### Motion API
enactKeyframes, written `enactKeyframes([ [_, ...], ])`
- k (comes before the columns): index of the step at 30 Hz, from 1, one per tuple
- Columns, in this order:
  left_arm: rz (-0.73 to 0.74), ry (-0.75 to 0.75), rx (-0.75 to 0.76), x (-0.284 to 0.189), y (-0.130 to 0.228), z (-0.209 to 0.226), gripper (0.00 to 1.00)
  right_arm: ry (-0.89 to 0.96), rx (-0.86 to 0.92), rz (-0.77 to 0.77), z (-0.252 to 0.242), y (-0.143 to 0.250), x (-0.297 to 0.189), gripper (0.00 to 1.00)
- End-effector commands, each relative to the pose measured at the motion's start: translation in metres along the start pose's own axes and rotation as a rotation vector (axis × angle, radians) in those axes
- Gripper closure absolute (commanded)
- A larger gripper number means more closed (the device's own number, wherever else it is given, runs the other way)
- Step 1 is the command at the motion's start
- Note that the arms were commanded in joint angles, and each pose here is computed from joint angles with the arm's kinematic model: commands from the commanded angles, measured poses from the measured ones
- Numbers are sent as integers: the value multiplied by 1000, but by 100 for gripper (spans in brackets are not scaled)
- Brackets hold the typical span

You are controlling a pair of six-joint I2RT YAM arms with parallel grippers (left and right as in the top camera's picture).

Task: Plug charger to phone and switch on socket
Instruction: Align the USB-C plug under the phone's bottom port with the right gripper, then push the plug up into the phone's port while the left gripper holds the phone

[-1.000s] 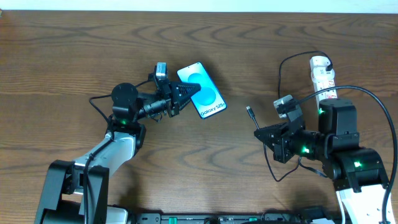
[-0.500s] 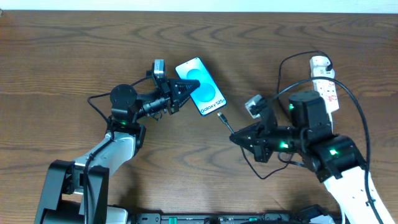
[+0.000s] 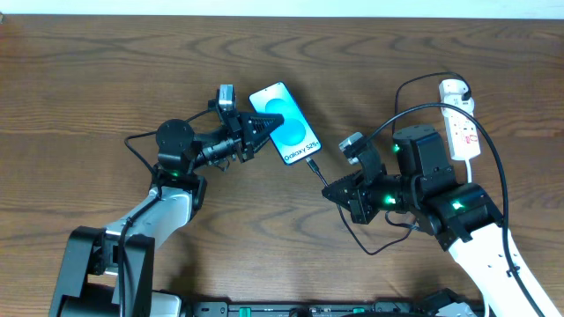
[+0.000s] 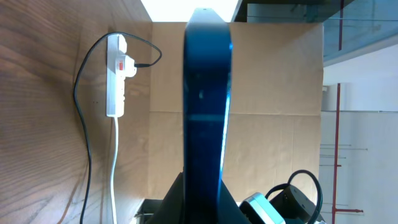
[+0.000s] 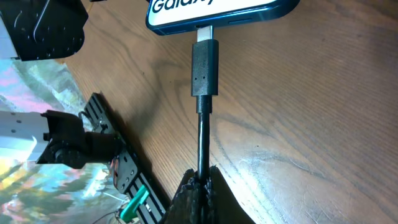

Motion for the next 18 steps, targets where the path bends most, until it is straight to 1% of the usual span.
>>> enactKeyframes([
  [1, 18, 30, 48, 3, 1, -17, 93, -5, 13, 0, 2, 0, 1, 99],
  [10, 2, 33, 48, 3, -2, -17, 92, -7, 64, -15, 3, -4, 1, 99],
  [18, -26, 38, 47, 3, -6, -18, 92, -10, 67, -15, 3, -4, 1, 99],
])
Point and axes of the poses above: each gripper's point midway between its finger pads, its own x axis out along the fingers, its own z axis along the line the jaws close on, y = z × x, the point moved 1 cm from there along -x, back along the fingers, and after that the axes turned 5 degrees about -x, right-handed, at the moved point
